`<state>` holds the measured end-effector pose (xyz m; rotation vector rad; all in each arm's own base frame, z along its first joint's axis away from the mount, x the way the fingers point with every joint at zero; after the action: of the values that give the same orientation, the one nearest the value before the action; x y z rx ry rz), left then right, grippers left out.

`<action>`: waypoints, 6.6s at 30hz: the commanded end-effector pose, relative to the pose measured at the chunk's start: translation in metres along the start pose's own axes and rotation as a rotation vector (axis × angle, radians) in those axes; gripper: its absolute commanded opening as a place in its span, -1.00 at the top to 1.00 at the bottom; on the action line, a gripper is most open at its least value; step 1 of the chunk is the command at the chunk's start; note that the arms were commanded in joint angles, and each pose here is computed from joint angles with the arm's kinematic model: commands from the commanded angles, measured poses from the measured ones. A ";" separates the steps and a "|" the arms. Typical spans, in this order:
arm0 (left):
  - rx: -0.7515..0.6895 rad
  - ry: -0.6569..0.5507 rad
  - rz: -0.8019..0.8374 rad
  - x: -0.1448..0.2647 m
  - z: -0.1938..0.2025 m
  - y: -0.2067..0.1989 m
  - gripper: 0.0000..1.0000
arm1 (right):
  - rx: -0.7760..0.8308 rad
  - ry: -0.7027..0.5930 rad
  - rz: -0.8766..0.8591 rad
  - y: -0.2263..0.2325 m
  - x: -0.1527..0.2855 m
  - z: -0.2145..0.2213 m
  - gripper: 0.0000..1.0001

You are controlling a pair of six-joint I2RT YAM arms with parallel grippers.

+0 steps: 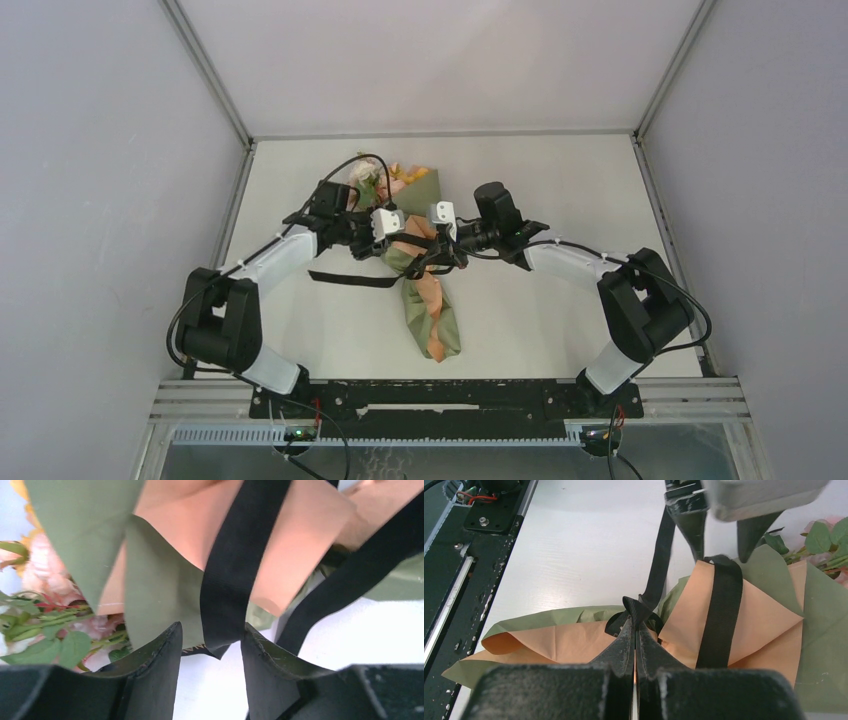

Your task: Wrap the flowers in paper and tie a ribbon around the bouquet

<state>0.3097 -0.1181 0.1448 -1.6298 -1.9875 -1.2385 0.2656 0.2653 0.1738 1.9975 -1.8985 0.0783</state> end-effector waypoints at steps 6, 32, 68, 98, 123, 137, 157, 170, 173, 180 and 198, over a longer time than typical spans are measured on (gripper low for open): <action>0.032 -0.064 -0.124 0.004 -0.019 0.026 0.10 | 0.029 -0.020 -0.013 -0.001 0.000 -0.007 1.00; 0.263 -0.124 0.025 0.052 -0.066 -0.076 1.00 | -0.105 -0.021 0.039 0.013 0.003 -0.018 1.00; 0.579 -0.531 -0.006 -0.023 -0.142 -0.091 1.00 | -0.488 -0.255 0.183 -0.018 -0.013 -0.037 1.00; -0.093 -0.464 0.014 -0.056 -0.163 -0.093 0.01 | -0.516 -0.211 0.180 -0.018 0.002 -0.030 1.00; -0.102 -0.406 -0.005 0.091 -0.170 -0.053 -0.46 | -0.495 -0.210 0.157 -0.017 0.003 -0.032 1.00; 0.186 -0.471 -0.044 0.068 -0.109 -0.030 -0.26 | 0.037 -0.057 0.041 0.010 -0.013 -0.027 1.00; 0.248 -0.439 -0.036 0.049 -0.097 -0.026 0.06 | 0.093 -0.054 0.059 0.017 -0.015 -0.035 1.00; 0.180 -0.449 0.018 0.040 -0.101 -0.038 0.20 | 0.095 -0.044 0.053 0.019 -0.015 -0.033 1.00; 0.172 -0.440 0.034 0.039 -0.099 -0.040 0.25 | 0.097 -0.044 0.055 0.019 -0.015 -0.033 1.00; 0.166 -0.453 0.053 0.039 -0.102 -0.042 1.00 | 0.088 -0.044 0.050 0.019 -0.016 -0.033 0.92; 0.247 -0.360 -0.139 0.049 -0.077 -0.039 1.00 | -0.409 0.038 0.292 -0.021 0.006 0.019 -0.06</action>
<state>0.2349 -0.1461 0.1989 -1.7319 -2.3207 -0.7153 0.2847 0.2455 0.1506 1.4373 -1.9926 -0.1542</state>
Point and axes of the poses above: each gripper's point midway between its finger pads, its own x axis back along the fingers, its own y axis along the line the jaws close on, z = x × y, the point moved 8 cm from there along x, back along the fingers, and after that the axes turned 15 degrees about -x, right-handed, at the moved point
